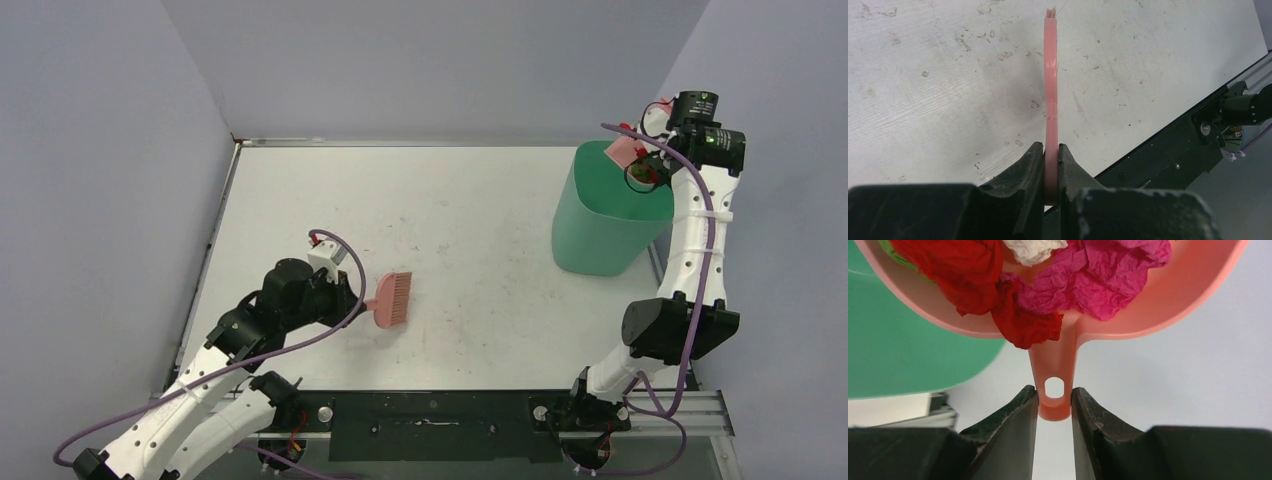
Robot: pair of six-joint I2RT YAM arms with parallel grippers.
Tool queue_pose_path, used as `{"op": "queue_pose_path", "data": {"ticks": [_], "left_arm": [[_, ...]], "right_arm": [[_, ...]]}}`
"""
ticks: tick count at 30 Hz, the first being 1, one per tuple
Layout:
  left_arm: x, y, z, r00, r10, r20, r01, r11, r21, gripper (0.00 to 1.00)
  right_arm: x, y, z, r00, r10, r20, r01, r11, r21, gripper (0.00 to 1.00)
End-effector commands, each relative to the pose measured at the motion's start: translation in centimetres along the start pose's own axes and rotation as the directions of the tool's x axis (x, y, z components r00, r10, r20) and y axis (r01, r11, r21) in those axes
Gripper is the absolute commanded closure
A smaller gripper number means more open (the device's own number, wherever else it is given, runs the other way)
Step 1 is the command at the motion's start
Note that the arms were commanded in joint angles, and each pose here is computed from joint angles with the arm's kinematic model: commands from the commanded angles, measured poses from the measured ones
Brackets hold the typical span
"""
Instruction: Sweep away the paper scraps from the table
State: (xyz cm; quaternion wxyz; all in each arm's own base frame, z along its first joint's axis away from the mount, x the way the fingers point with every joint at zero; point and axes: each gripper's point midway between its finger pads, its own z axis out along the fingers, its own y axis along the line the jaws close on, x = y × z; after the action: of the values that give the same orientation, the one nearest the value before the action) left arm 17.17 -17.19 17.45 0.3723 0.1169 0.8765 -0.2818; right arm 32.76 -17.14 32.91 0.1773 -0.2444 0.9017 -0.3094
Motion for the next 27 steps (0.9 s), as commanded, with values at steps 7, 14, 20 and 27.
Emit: {"op": "queue_pose_path", "data": {"ticks": [7, 14, 20, 27], "left_arm": [[-1.9, -1.1, -0.6, 0.994, 0.02, 0.104, -0.027, 0.998, 0.061, 1.0], [-1.5, -0.9, -0.2, 0.996, 0.028, 0.09, -0.033, 0.998, 0.059, 1.0], [-1.6, -0.9, -0.4, 0.994, 0.029, 0.104, -0.036, 0.998, 0.061, 1.0], [-1.6, -0.9, -0.5, 0.993, 0.03, 0.114, -0.037, 0.998, 0.06, 1.0]], "right_arm": [[2.4, -7.2, -3.4, 0.879, -0.324, -0.35, 0.446, 0.817, 0.365, 0.93], [2.3, -8.7, -6.2, 0.813, -0.374, -0.447, 0.571, 0.663, 0.485, 0.9], [2.4, -8.1, -5.4, 0.817, -0.377, -0.436, 0.56, 0.696, 0.45, 0.9], [2.0, -7.8, -5.3, 0.803, -0.397, -0.445, 0.583, 0.677, 0.449, 0.9]]}}
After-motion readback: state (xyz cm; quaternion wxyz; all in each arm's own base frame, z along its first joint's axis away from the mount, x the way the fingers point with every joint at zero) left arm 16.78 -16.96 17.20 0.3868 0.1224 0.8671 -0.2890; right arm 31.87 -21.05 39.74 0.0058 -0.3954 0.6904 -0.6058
